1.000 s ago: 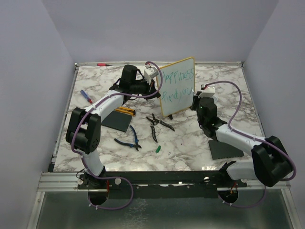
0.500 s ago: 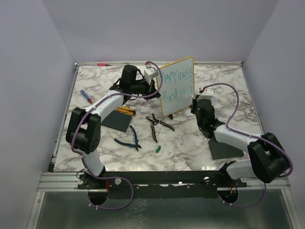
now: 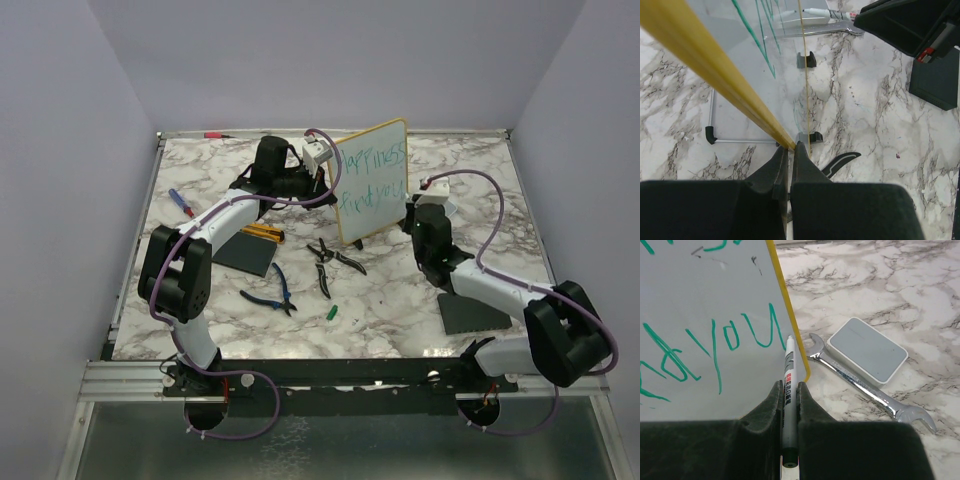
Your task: Write a sentence on the whiteboard
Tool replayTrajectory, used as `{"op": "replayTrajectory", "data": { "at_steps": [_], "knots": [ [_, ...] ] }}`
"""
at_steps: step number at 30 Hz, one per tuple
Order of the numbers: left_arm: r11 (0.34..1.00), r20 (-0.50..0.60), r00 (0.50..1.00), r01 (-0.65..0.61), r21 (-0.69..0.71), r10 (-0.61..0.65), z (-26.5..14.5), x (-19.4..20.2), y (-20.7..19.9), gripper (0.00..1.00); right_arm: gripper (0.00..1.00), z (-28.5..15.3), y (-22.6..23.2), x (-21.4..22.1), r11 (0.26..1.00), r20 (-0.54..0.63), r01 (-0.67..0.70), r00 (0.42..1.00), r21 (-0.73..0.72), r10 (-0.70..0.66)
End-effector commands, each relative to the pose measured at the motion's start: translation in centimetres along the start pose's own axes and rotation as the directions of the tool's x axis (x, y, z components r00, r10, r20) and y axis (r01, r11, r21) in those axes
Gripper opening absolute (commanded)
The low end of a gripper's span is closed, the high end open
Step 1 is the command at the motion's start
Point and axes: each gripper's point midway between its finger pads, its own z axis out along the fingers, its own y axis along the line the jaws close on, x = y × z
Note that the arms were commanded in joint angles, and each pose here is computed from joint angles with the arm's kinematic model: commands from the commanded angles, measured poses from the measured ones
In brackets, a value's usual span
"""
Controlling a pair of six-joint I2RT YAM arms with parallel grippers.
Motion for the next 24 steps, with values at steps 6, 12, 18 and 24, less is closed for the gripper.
{"op": "replayTrajectory", "data": {
  "at_steps": [6,12,18,24],
  "knots": [
    [0.999,-0.021,1.0,-0.023,-0.023,0.022,-0.2,0.5,0.3,0.0,0.01,-3.6,-2.5,-6.6,0.996,0.142,-0.076,0.987,0.043,0.069],
    [0.999,-0.021,1.0,-0.017,-0.034,0.016,-0.3,0.4,0.3,0.13,0.01,-5.2,-3.1,-8.0,0.995,0.184,-0.094,0.979,0.018,0.089],
    [0.999,-0.017,1.0,-0.017,-0.036,0.016,-0.5,0.3,0.2,0.25,0.01,-5.2,-3.2,-7.4,0.996,0.171,-0.091,0.982,0.021,0.086],
    [0.999,-0.012,1.0,-0.017,-0.042,0.016,-0.6,0.0,0.1,0.45,0.01,-5.3,-3.2,-7.5,0.995,0.172,-0.094,0.981,0.017,0.09]
  ]
}}
